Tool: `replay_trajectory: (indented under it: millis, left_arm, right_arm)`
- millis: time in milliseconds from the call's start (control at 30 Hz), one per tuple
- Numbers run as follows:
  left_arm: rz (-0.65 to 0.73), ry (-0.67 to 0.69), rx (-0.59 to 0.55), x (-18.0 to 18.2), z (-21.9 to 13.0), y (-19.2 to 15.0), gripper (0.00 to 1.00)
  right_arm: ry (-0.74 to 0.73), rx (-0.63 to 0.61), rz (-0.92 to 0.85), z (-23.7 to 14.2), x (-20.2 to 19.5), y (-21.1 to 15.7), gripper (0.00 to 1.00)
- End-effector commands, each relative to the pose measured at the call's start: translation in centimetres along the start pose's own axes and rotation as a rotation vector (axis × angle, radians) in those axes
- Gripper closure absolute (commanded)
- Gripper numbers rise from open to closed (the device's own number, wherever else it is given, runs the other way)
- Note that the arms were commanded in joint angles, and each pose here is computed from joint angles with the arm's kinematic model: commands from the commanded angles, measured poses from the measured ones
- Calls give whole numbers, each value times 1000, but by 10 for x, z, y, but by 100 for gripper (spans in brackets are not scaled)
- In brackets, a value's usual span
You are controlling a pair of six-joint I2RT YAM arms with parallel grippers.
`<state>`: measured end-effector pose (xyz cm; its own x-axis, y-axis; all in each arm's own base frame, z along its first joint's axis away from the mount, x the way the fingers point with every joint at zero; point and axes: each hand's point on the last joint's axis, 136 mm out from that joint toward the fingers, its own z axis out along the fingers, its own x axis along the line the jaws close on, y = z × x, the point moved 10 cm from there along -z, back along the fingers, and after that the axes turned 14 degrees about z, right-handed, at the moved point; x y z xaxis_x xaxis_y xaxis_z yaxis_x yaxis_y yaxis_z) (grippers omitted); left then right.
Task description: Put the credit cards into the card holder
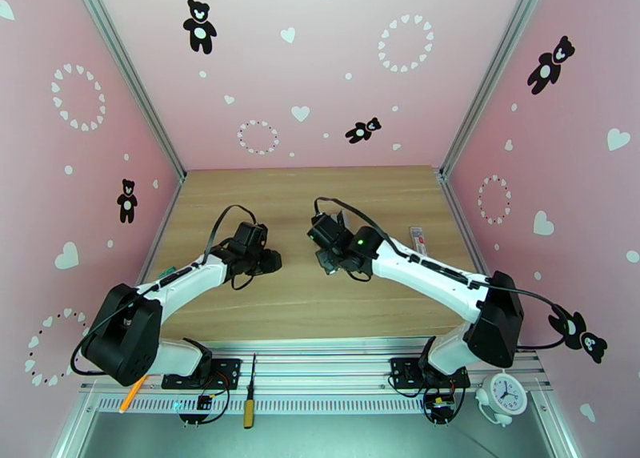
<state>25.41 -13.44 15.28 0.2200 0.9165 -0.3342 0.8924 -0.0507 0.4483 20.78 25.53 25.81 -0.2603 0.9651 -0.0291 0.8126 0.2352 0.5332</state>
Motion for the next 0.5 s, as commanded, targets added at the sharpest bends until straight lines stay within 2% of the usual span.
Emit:
replay_trajectory:
  millis: [0, 200, 467]
  left_arm:
    - [-22, 36, 7, 6, -3, -5, 61]
    - [-35, 47, -1, 10, -5, -8, 61]
    - [-50, 58, -4, 16, -7, -13, 60]
  right_arm:
    - [-184, -2, -113, 6, 6, -3, 100]
    - [-295, 21, -213, 28, 28, -9, 100]
    - [-407, 18, -233, 48, 33, -12, 100]
